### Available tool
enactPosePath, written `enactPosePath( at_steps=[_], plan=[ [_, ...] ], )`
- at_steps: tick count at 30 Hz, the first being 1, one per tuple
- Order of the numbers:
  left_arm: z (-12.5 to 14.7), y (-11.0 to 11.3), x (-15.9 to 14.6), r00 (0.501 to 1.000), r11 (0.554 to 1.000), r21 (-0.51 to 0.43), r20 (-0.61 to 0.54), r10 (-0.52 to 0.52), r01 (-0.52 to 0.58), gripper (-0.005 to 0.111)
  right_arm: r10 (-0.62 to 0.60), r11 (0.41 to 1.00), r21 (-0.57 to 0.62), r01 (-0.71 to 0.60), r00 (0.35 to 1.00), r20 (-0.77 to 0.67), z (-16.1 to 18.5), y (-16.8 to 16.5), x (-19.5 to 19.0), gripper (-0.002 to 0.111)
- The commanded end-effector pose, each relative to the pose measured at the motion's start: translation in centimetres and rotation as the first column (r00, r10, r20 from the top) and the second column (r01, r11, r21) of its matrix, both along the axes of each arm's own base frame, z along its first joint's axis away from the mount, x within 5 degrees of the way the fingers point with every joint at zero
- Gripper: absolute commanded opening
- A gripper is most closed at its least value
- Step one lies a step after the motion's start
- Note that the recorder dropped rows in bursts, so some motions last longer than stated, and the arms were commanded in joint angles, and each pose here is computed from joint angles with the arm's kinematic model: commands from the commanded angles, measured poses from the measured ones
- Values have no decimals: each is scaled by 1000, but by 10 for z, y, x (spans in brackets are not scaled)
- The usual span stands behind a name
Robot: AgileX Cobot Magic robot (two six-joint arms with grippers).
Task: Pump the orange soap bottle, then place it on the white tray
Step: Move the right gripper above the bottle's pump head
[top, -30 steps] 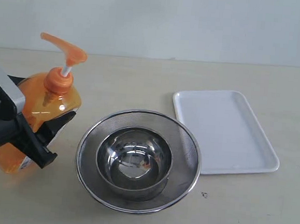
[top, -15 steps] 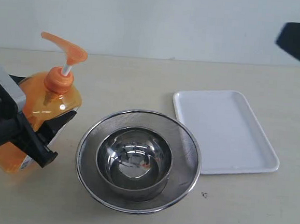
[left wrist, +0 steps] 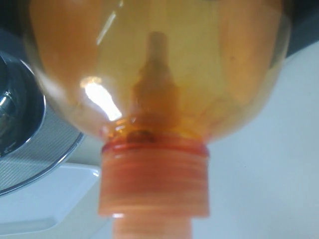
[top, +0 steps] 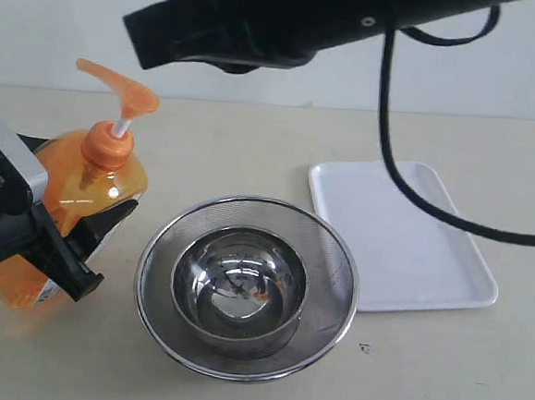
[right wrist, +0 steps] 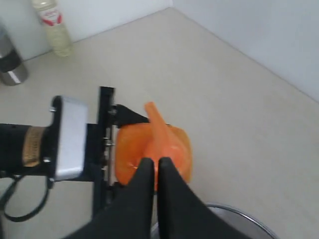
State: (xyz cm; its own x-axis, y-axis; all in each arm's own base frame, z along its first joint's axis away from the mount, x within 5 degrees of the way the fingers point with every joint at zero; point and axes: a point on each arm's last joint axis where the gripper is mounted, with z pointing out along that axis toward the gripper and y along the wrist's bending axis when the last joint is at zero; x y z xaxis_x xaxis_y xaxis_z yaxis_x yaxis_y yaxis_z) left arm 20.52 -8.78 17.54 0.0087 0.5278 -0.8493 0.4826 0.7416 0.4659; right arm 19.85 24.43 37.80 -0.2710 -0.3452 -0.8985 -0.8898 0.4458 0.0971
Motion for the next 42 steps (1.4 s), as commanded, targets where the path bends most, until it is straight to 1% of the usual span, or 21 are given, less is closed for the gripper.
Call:
enactPosePath(
  at_steps=[1, 5, 11, 16, 18, 27, 33, 38, 42],
  plan=[
    [10, -3, 3, 997, 1000, -24, 81, -18, 20, 5, 146, 989, 38, -144, 987, -63, 0, 23, 2, 0],
    [10, -3, 3, 997, 1000, -24, 81, -18, 20, 5, 181, 983, 34, -178, 977, -114, -8, 38, 9, 0],
    [10, -3, 3, 997, 1000, -24, 81, -18, 20, 5, 203, 979, 21, -202, 976, -82, -15, 56, 9, 0],
    [10, -3, 3, 997, 1000, -23, 79, -18, 20, 5, 175, 985, 6, -175, 981, -80, -27, 66, 22, 0],
    [10, -3, 3, 997, 1000, -22, 78, -18, 20, 5, 145, 989, 8, -145, 988, -55, -31, 69, 28, 0],
    [9, -3, 3, 997, 1000, -21, 74, -18, 20, 5, 17, 999, 31, -18, 999, 44, -34, 72, 47, 0],
    [9, -3, 3, 997, 1000, -20, 73, -18, 19, 5, 9, 1000, 10, -10, 996, 84, -34, 71, 49, 0],
    [9, -3, 3, 997, 1000, -20, 73, -18, 19, 5, 0, 1000, -10, 1, 998, 69, -39, 67, 55, 0],
    [9, -3, 3, 997, 1000, -21, 75, -18, 20, 5, -32, 999, -23, 33, 999, 40, -41, 55, 67, 0]
  ],
)
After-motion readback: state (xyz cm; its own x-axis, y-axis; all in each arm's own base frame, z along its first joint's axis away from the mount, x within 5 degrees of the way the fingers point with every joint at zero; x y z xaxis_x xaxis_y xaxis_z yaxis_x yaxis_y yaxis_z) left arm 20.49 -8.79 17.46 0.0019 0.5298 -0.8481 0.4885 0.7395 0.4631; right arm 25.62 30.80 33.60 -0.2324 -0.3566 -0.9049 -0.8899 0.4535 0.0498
